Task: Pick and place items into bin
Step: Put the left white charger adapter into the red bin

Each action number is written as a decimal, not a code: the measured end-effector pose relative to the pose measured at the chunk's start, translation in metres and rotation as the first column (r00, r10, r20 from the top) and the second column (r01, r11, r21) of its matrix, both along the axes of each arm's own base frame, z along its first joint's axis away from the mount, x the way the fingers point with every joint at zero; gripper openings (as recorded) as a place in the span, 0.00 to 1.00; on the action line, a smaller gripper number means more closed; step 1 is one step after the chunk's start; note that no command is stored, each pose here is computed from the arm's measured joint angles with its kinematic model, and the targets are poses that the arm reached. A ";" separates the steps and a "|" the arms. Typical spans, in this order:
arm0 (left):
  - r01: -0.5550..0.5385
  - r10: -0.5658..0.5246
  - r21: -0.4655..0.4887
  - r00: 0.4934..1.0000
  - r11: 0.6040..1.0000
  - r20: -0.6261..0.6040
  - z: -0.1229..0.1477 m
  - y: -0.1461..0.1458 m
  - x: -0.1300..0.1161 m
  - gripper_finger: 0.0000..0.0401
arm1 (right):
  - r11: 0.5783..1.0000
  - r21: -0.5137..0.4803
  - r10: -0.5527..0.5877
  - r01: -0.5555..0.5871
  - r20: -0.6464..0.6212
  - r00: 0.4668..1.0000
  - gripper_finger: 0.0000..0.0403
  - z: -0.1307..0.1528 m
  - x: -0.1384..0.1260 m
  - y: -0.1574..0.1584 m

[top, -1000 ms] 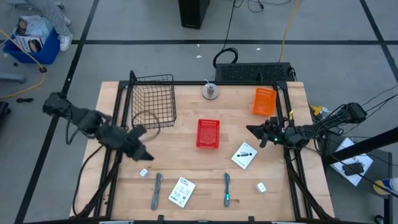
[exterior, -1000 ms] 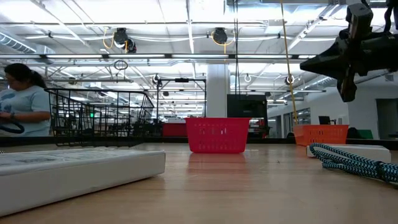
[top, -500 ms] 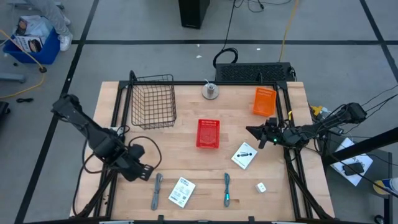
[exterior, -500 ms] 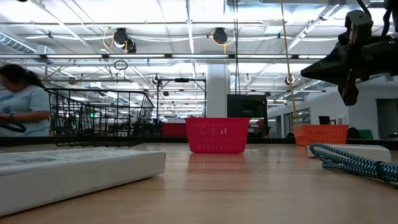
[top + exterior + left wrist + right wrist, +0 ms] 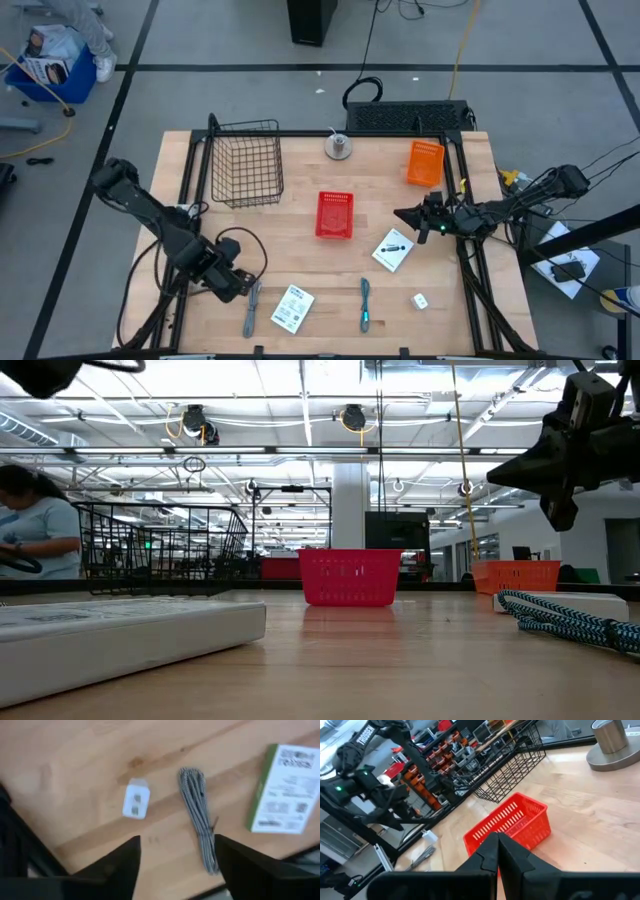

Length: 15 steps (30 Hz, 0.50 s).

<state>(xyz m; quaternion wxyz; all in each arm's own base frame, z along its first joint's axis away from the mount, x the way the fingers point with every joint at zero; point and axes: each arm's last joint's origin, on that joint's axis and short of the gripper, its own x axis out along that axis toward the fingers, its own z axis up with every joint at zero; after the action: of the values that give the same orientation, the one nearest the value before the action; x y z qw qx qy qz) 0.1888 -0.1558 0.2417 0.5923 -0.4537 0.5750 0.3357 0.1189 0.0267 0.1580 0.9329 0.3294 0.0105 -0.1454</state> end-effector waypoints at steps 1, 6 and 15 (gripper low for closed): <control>0.004 -0.004 0.000 1.000 1.000 0.000 -0.005 -0.001 0.003 0.69 | 1.000 0.001 0.000 0.000 0.002 1.000 0.00 0.000 0.000 0.000; 0.010 -0.012 -0.035 0.998 0.999 -0.062 -0.029 -0.006 0.007 0.73 | 1.000 0.012 -0.001 0.001 0.015 1.000 0.00 0.001 0.000 0.000; 0.033 -0.032 0.016 0.996 0.999 -0.078 -0.030 -0.003 0.003 0.61 | 0.999 0.054 -0.005 0.003 0.026 1.000 0.00 0.001 0.000 0.000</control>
<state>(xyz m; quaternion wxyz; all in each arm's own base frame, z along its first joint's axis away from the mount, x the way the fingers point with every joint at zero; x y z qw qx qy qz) 0.1915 -0.1591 0.2118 0.5789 -0.4258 0.6019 0.3482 0.1190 0.0268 0.1591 0.9233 0.3566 0.0018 -0.1427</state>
